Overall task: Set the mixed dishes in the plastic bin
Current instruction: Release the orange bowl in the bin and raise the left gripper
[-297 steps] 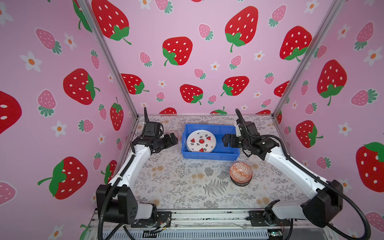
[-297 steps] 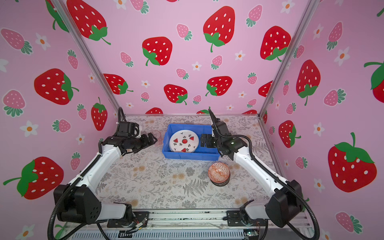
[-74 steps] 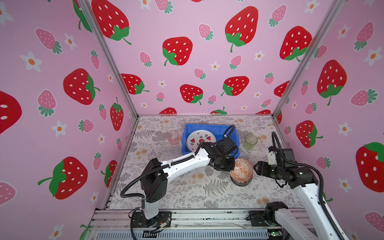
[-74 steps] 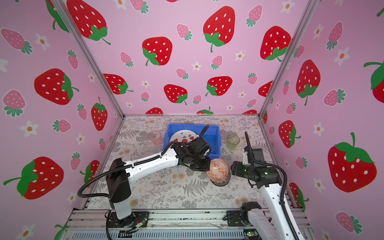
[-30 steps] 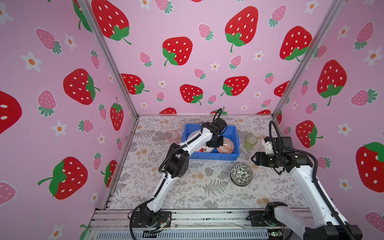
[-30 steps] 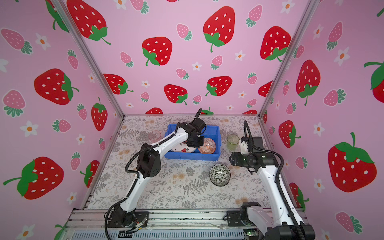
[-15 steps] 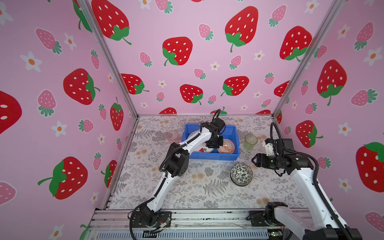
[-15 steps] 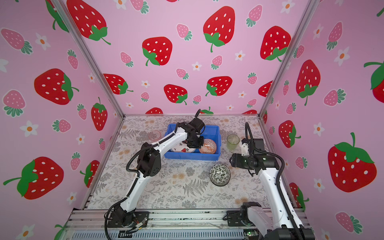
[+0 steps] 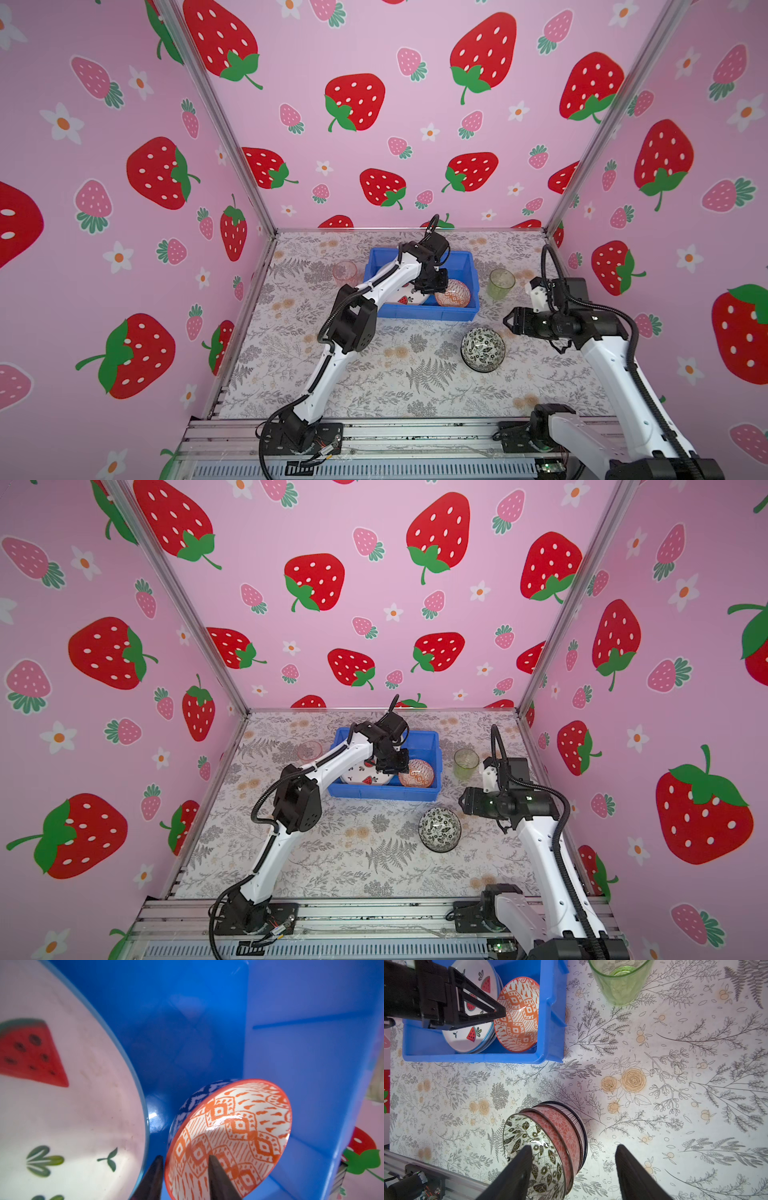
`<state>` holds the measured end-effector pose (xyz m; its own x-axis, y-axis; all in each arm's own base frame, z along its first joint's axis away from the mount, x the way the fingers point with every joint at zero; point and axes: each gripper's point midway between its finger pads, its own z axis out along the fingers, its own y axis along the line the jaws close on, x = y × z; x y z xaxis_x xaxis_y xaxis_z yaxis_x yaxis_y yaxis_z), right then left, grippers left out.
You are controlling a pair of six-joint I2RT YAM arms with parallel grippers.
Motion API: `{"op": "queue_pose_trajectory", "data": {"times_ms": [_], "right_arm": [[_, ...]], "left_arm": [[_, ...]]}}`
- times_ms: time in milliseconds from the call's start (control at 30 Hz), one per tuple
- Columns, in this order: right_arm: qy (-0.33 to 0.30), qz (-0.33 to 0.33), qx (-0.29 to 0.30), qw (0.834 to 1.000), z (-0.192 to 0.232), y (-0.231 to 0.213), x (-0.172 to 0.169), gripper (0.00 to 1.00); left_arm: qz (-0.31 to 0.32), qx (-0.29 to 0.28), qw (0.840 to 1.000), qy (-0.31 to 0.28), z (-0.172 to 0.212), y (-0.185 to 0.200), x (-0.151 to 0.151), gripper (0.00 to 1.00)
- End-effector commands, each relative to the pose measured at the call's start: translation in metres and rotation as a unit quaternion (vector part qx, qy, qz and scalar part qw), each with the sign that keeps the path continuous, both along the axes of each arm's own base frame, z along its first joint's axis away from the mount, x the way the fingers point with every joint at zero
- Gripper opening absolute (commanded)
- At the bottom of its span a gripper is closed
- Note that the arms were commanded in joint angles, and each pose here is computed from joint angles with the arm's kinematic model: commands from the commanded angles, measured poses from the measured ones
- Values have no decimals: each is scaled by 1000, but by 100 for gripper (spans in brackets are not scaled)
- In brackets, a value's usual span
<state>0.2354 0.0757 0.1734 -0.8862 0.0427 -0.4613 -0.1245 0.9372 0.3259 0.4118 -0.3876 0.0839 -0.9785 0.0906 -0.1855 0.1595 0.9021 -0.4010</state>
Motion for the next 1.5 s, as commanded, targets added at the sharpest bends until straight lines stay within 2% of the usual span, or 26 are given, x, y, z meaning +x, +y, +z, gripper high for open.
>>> {"op": "queue_pose_trajectory", "data": {"times_ms": [0,200,567,800,967,1200,1233,1467], "right_arm": [[-3,2,-17,1000,5,-6,-6,65],[0,-2,-52,999,13,-17,-10,61],[6,0,-34,999,17,-4,-27,58],[31,12,-57,998,-3,17,-41,56],[38,28,-76,996,-18,32,-46,55],[51,19,-136,989,-35,23,-46,52],[50,17,-143,988,-35,21,-45,50],[51,25,-144,988,-43,25,-42,45]], "left_arm": [[-8,-21,1000,-19,23,-5,4,49],[-17,-24,998,-55,63,5,8,70],[-12,-56,990,-129,146,28,-7,91],[-7,-79,985,-154,179,44,-28,94],[1,-91,982,-162,188,58,-46,94],[25,-83,984,-156,174,83,-64,94],[27,-83,984,-153,171,85,-66,94],[40,-83,986,-139,157,94,-76,94]]}}
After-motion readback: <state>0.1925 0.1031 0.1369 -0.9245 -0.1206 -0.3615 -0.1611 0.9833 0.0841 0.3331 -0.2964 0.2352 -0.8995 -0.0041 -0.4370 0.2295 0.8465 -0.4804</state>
